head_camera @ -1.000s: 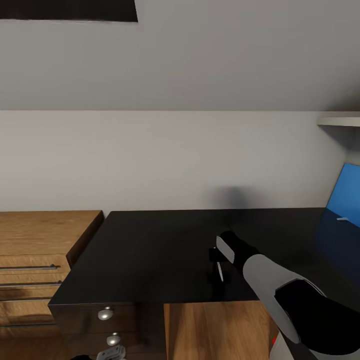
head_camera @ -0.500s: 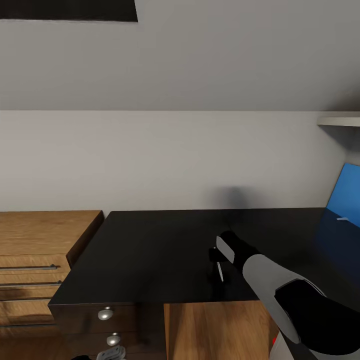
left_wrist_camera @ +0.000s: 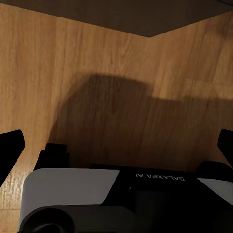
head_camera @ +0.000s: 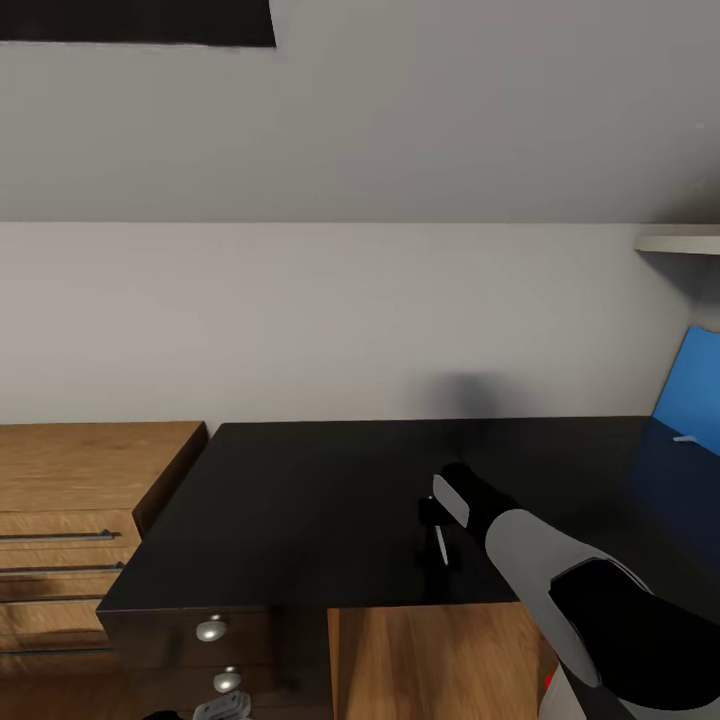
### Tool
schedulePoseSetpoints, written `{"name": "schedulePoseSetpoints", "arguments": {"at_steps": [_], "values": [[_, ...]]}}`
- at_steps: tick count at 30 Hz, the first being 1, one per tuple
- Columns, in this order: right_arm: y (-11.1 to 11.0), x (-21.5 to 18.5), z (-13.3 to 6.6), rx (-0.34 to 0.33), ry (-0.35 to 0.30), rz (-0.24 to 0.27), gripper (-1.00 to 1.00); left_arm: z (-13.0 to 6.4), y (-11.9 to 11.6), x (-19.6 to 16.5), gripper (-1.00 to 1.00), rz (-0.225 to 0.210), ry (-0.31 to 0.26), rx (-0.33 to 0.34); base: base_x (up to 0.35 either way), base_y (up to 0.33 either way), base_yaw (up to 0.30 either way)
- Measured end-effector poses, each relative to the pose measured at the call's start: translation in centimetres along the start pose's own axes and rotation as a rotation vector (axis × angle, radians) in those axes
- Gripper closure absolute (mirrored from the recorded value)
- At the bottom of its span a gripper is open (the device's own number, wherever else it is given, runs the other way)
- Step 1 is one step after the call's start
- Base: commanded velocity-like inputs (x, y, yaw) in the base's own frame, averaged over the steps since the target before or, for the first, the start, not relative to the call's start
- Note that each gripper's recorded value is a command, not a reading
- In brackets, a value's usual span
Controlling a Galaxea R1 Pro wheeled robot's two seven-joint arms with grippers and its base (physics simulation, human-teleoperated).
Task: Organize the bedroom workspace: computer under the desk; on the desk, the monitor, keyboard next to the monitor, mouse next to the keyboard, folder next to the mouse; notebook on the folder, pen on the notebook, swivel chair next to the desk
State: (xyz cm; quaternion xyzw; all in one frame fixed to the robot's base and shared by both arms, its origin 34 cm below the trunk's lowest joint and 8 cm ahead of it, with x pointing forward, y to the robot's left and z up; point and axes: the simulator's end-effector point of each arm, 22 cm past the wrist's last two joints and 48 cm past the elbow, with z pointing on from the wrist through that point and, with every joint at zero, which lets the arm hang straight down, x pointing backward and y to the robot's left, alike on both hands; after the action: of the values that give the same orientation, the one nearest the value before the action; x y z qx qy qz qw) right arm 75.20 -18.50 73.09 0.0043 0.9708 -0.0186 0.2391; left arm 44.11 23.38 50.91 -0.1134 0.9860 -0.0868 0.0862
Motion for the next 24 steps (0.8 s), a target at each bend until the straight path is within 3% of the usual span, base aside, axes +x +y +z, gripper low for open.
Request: {"name": "schedulePoseSetpoints", "arguments": {"at_steps": [7, 15, 24], "values": [[-0.5, 0.5, -0.5, 0.009, 0.032, 0.003, 1.0, -1.2, -0.2, -0.3, -1.0, 0.001, -0.002, -0.001, 0.0, 0.0, 0.0], [0.6, -3.0, -3.2, -0.017, -0.034, -0.008, 1.0, -2.6, -0.5, -0.8, -1.0, 0.005, -0.008, -0.006, -0.004, 0.0, 0.0], [1.0, -4.8, -5.0, -0.024, -0.059, -0.01, 1.0, -3.7, -0.3, -0.4, -1.0, -0.002, 0.01, -0.016, -0.273, 0.0, 0.0]]}}
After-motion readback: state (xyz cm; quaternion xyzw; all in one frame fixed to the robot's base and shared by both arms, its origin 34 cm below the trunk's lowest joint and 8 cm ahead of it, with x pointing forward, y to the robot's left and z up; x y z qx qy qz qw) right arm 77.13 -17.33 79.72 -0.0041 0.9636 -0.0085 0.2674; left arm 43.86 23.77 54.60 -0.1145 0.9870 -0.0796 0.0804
